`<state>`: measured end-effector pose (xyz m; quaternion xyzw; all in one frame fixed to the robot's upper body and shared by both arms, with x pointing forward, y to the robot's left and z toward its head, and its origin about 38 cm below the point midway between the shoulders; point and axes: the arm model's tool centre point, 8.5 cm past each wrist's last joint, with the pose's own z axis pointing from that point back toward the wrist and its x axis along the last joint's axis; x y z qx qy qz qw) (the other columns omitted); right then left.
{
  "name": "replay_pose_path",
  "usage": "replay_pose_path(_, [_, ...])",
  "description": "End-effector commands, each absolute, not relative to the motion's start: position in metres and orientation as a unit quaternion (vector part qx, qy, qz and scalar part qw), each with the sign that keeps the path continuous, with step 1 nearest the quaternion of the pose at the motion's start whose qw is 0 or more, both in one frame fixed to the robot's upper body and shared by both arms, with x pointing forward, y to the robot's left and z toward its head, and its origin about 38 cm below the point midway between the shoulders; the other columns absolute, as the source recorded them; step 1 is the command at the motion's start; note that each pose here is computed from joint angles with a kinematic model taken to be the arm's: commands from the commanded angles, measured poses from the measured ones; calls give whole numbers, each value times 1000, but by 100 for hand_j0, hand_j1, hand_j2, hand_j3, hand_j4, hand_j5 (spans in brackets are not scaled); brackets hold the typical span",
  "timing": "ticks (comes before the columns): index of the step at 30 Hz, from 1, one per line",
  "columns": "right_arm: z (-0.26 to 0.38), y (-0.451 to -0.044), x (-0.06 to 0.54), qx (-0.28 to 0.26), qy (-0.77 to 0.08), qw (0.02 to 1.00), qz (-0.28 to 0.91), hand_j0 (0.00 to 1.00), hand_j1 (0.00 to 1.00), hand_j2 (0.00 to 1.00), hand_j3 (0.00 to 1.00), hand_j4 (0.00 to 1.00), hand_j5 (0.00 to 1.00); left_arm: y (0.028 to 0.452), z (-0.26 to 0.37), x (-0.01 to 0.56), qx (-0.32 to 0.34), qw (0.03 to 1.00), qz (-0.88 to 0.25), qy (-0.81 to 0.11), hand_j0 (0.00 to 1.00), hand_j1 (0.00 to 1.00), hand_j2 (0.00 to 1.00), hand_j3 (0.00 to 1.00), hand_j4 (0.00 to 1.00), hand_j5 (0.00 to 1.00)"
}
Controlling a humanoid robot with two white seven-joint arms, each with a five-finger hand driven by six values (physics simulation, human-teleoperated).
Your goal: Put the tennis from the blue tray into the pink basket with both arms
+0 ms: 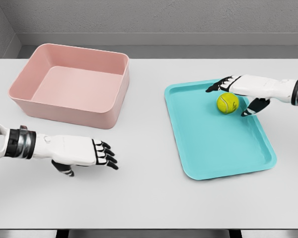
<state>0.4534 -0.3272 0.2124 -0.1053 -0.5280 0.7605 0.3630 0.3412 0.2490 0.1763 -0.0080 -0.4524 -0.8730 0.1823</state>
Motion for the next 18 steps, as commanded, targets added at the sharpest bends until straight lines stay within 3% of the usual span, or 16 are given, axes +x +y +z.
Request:
replay_pose_path(1, [205, -322, 459, -102, -520, 380, 758, 100, 100, 100, 100, 100, 100, 248, 174, 340, -13, 182, -878, -443, 100, 100, 100, 100, 100, 100])
replay_pose_path(11, [184, -338, 471, -115, -490, 435, 747, 100, 100, 100, 100, 100, 100, 241, 178, 343, -12, 174, -875, -451, 100, 100, 100, 100, 100, 100])
replay_pose_path(18, [182, -326, 480, -109, -491, 435, 747, 100, 100, 100, 100, 100, 100, 241, 182, 345, -8, 172, -876, -451, 100, 100, 100, 100, 100, 100])
